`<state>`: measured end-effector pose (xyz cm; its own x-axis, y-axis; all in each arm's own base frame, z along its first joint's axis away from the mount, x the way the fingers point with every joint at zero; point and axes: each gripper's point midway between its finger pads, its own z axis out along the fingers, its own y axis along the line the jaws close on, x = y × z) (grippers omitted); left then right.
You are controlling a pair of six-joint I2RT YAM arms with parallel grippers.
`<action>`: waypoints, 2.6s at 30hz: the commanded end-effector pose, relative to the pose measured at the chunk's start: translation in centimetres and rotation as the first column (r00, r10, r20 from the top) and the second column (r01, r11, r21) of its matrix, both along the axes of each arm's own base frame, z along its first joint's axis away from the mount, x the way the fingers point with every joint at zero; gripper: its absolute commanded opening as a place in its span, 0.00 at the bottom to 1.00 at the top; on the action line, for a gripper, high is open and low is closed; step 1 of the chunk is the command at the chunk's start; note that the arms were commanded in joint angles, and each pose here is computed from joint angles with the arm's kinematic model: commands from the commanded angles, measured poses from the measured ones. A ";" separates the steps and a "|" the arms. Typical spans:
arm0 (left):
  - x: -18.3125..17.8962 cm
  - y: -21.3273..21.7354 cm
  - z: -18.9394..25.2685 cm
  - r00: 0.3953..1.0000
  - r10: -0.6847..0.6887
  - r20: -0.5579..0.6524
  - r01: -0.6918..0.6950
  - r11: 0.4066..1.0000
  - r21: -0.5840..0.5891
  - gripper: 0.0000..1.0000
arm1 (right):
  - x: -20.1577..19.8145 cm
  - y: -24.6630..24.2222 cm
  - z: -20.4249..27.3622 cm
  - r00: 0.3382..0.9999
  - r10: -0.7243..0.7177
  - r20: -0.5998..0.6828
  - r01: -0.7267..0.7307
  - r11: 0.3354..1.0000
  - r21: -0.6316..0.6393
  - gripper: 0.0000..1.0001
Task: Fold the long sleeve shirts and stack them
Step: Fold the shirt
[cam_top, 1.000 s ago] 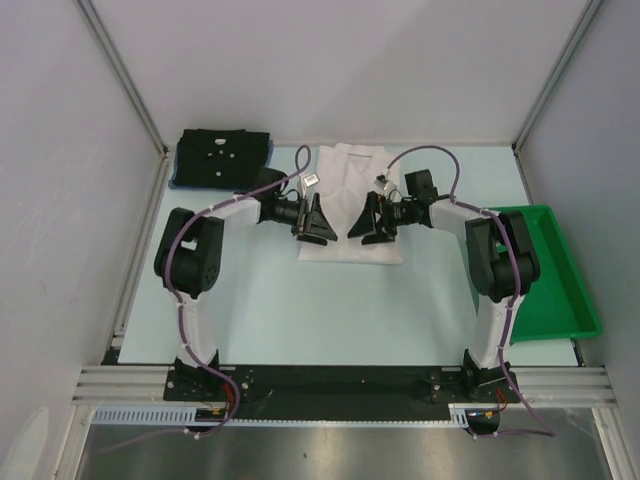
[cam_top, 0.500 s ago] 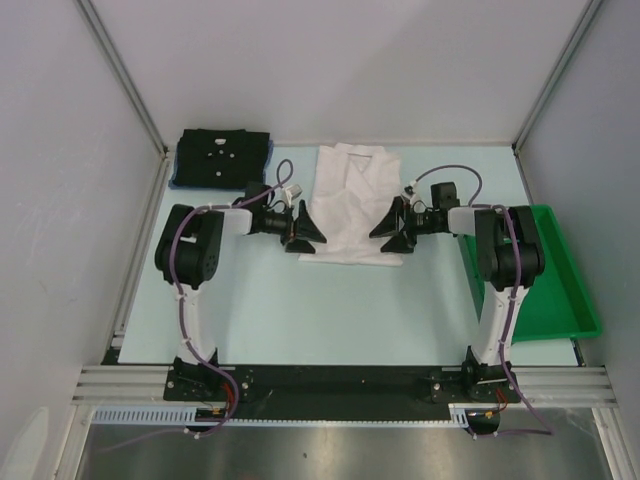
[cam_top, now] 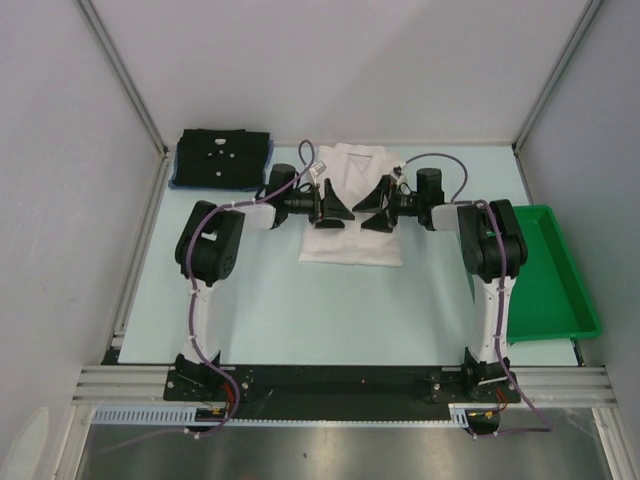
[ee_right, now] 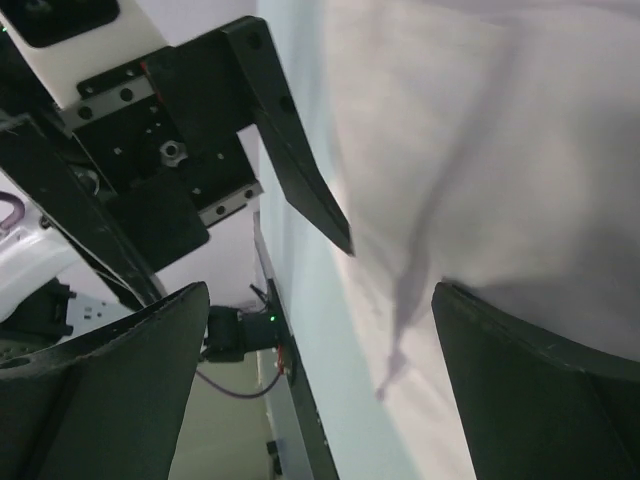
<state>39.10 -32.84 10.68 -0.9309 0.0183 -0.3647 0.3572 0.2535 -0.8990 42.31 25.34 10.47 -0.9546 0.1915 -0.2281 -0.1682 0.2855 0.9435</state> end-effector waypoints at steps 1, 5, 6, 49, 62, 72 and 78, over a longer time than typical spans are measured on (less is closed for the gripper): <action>5.2 1.0 -3.4 0.980 0.186 -0.068 -0.185 0.983 0.008 0.93 | 3.2 -3.3 -4.9 0.987 -0.134 -0.088 0.132 0.991 -0.028 1.00; 4.7 3.9 -7.4 0.954 0.262 -0.147 -0.244 0.961 0.130 0.95 | 4.6 -6.9 -7.3 0.975 -0.216 -0.060 0.208 0.970 -0.125 1.00; 4.4 4.4 -7.5 0.952 0.264 -0.155 -0.243 0.960 0.140 0.94 | 4.6 -7.3 -6.9 0.973 -0.222 -0.063 0.213 0.969 -0.124 1.00; -6.0 2.4 3.1 0.997 -0.026 0.066 0.023 0.999 0.047 0.99 | -6.3 -0.5 2.9 0.997 0.058 -0.047 -0.060 0.998 -0.032 1.00; -7.0 7.3 -9.1 0.977 0.142 -0.157 -0.104 0.968 0.227 0.99 | -9.2 -6.3 -10.5 0.951 0.013 -0.308 -0.082 0.974 -0.210 1.00; -7.9 2.4 -0.5 0.984 -0.002 0.180 -0.016 0.995 0.096 1.00 | -8.7 -1.2 -0.2 0.994 0.100 -0.043 -0.104 0.990 -0.100 1.00; -5.0 1.0 -2.5 0.981 0.168 0.097 -0.173 0.984 0.048 0.99 | -8.1 -0.1 -3.2 0.999 -0.020 -0.042 0.017 0.997 -0.081 1.00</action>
<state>30.46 -31.21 7.83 -0.9079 0.0375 -0.4176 0.4026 0.3561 -0.8433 32.34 25.08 8.42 -0.9853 0.0667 -0.1572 -0.1238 0.3549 0.9267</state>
